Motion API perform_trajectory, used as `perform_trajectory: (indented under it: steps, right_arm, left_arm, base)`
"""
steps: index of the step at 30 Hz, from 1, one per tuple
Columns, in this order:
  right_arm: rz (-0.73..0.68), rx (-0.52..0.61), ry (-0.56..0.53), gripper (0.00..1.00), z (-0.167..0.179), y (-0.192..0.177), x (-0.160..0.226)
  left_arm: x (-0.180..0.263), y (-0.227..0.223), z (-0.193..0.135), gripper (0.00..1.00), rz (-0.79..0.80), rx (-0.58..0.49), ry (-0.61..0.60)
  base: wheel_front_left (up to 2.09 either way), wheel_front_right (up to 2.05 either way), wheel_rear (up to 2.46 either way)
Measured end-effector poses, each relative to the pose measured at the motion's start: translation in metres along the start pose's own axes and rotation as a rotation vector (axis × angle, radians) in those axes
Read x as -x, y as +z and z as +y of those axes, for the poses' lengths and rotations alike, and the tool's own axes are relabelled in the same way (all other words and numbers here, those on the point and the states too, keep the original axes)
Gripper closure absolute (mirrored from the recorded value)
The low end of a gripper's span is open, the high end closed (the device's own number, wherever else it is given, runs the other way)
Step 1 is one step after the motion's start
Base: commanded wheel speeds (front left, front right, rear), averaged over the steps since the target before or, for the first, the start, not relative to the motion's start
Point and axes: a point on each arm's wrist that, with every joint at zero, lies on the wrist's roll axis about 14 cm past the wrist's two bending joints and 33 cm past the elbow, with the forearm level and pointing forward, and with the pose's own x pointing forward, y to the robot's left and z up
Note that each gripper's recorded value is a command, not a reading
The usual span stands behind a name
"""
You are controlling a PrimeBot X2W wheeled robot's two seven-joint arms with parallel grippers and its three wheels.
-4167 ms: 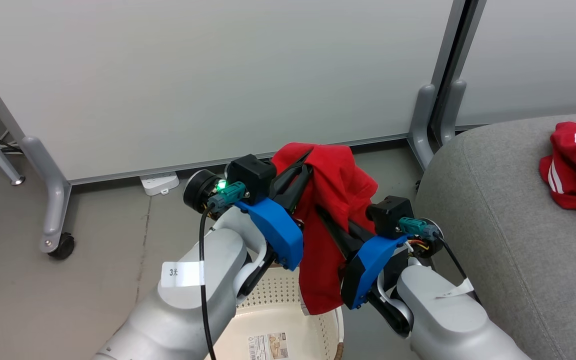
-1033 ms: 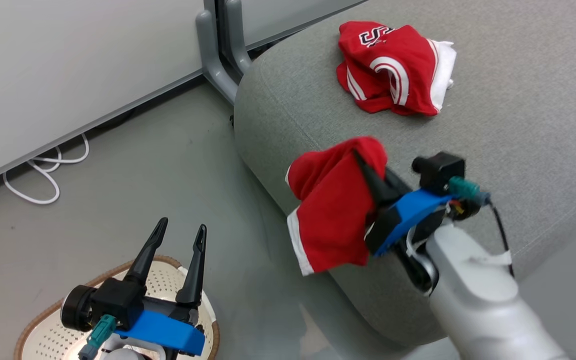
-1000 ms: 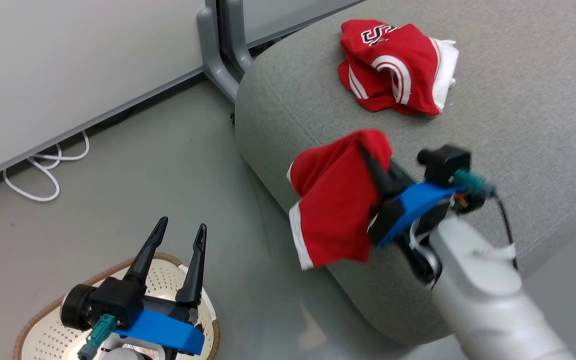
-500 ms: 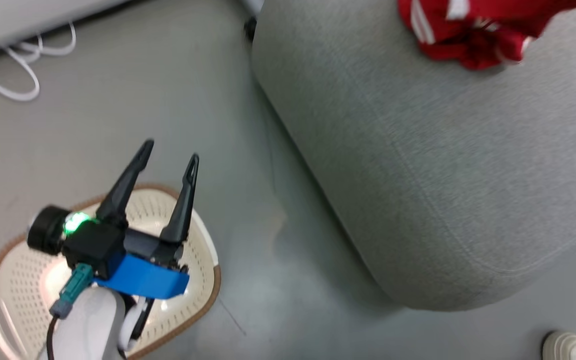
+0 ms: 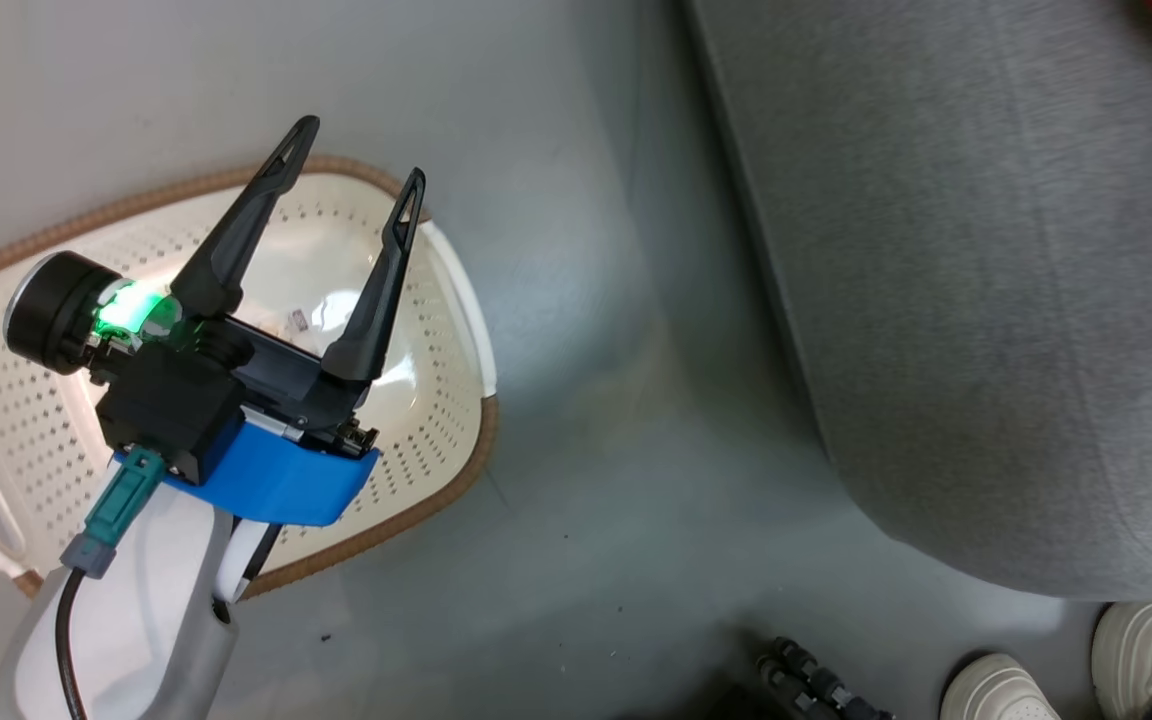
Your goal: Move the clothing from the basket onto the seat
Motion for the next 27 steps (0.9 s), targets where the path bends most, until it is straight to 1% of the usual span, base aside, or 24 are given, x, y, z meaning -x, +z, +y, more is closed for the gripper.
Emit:
perform_trajectory:
  steps: [1,2,3,6,9,10,11,12,13,16,20,22,24,27]
  right_arm:
    - [0.023,0.002,-0.001,1.0,0.003,-0.015,0.0]
    - [0.064,0.002,0.002,1.0,0.01,-0.04,0.0]
    - [0.064,0.002,0.002,1.0,0.01,-0.04,0.0]
    - [0.099,0.017,0.017,1.0,0.018,-0.06,0.003]
    - [0.095,0.019,0.018,1.0,0.016,-0.055,0.005]
    - [0.092,0.023,0.019,0.8,0.016,-0.053,0.006]
    - [0.091,0.024,0.022,0.54,0.016,-0.05,0.007]
    - [0.092,0.026,0.027,0.07,0.016,-0.049,0.009]
    - [0.094,0.03,0.033,0.0,0.017,-0.047,0.011]
    - [0.103,0.045,0.061,0.0,0.021,-0.041,0.017]
    - [0.147,0.095,0.131,0.0,0.033,-0.038,0.033]
    - [0.149,0.112,0.159,0.0,0.036,-0.03,0.041]
    - [0.139,0.116,0.179,0.0,0.037,-0.02,0.05]
    - [0.125,0.094,0.224,0.0,0.043,-0.005,0.074]
  left_arm:
    - [0.002,-0.007,0.003,0.0,0.012,0.007,0.008]
    - [0.006,-0.017,0.008,0.0,0.031,0.015,0.021]
    - [0.006,-0.017,0.008,0.0,0.031,0.015,0.021]
    - [0.011,-0.023,0.012,0.0,0.049,0.016,0.033]
    - [0.011,-0.016,0.012,0.0,0.043,0.008,0.035]
    - [0.01,-0.013,0.011,0.0,0.038,0.007,0.035]
    - [0.01,-0.01,0.01,0.0,0.033,0.006,0.035]
    - [0.009,-0.006,0.008,0.0,0.027,0.008,0.035]
    - [0.009,-0.002,0.007,0.0,0.021,0.007,0.035]
    - [0.008,0.011,0.0,0.0,0.005,0.01,0.036]
    - [0.011,0.034,-0.01,0.0,-0.023,0.013,0.049]
    - [0.016,0.044,-0.015,0.0,-0.03,0.019,0.065]
    - [0.024,0.055,-0.018,0.0,-0.037,0.023,0.088]
    - [0.045,0.074,-0.021,0.0,-0.045,0.019,0.156]
  base:
    - [0.0,0.0,0.0]
    - [0.0,0.0,0.0]
    - [0.0,0.0,0.0]
    - [0.0,0.0,0.0]
    - [0.0,0.0,0.0]
    - [0.0,0.0,0.0]
    - [0.0,0.0,0.0]
    - [0.0,0.0,0.0]
    - [0.0,0.0,0.0]
    - [0.0,0.0,0.0]
    - [0.0,0.0,0.0]
    - [0.0,0.0,0.0]
    - [0.0,0.0,0.0]
    - [0.0,0.0,0.0]
